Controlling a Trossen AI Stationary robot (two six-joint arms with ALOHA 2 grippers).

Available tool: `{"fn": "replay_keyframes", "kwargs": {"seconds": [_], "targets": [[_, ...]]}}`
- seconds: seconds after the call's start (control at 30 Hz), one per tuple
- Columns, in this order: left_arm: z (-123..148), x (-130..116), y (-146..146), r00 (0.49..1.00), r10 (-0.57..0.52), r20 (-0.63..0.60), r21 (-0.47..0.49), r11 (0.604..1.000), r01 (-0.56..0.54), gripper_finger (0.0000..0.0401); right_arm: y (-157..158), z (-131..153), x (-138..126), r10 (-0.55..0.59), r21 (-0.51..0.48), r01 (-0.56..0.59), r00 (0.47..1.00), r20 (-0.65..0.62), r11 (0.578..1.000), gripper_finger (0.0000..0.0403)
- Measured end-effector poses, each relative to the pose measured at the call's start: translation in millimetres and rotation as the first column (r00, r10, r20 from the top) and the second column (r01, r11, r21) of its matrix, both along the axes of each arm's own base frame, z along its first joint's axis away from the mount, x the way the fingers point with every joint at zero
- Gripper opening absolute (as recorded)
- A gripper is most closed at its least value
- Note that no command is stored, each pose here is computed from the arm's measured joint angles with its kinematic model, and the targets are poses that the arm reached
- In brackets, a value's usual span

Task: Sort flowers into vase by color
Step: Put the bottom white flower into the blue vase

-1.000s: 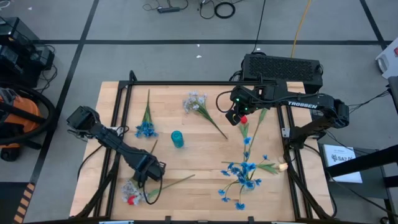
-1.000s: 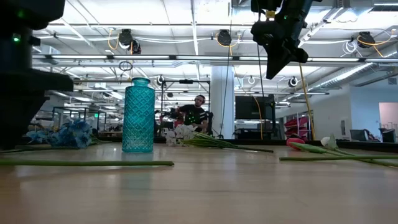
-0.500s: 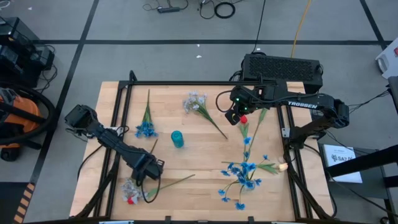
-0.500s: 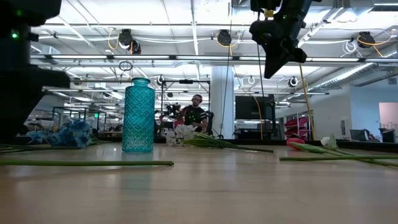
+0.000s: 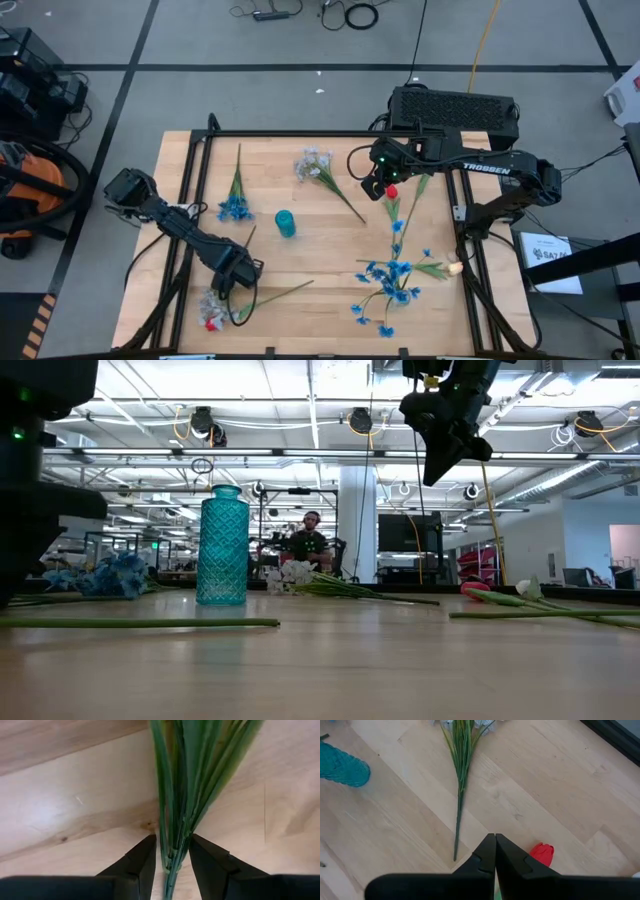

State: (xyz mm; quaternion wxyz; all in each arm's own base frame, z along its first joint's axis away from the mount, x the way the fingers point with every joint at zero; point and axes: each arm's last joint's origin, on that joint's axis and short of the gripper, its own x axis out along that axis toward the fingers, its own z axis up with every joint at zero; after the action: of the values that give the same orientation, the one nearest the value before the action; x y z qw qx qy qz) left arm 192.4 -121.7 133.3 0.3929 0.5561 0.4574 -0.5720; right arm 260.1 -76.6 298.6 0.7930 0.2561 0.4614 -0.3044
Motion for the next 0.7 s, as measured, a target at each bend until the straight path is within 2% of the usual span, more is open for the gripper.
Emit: {"fn": "replay_keyframes", "kwargs": {"seconds": [0.13,0.27,0.33,0.4,0.57,0.7], "targets": [[-5,0,1,0.992,0.123,0.009,-0.002,0.992,-0.123,0.0117,0,0,0,0.001,-0.002,-0.001,1.0,0.005,1.0,0.0],[-5,1,3,0.966,0.259,0.012,0.004,0.966,-0.259,0.0069,0,0,1,0.006,-0.006,-0.006,1.0,0.006,1.0,0.0],[-5,0,6,0.938,0.346,-0.003,0.017,0.938,-0.346,0.0031,0,1,1,0.013,-0.011,-0.013,1.0,0.007,1.0,0.0],[-4,1,9,0.905,0.425,-0.018,0.026,0.905,-0.425,0.0014,-1,1,2,0.021,-0.017,-0.021,1.0,0.015,1.0,0.0],[4,8,12,0.832,0.554,-0.026,0.057,0.832,-0.552,0.0012,-1,2,4,0.038,-0.033,-0.037,0.999,0.033,0.999,0.0],[19,11,17,0.774,0.633,-0.027,0.151,0.768,-0.622,0.0007,-1,3,5,0.052,-0.044,-0.05,0.998,0.043,0.998,0.0]]}}
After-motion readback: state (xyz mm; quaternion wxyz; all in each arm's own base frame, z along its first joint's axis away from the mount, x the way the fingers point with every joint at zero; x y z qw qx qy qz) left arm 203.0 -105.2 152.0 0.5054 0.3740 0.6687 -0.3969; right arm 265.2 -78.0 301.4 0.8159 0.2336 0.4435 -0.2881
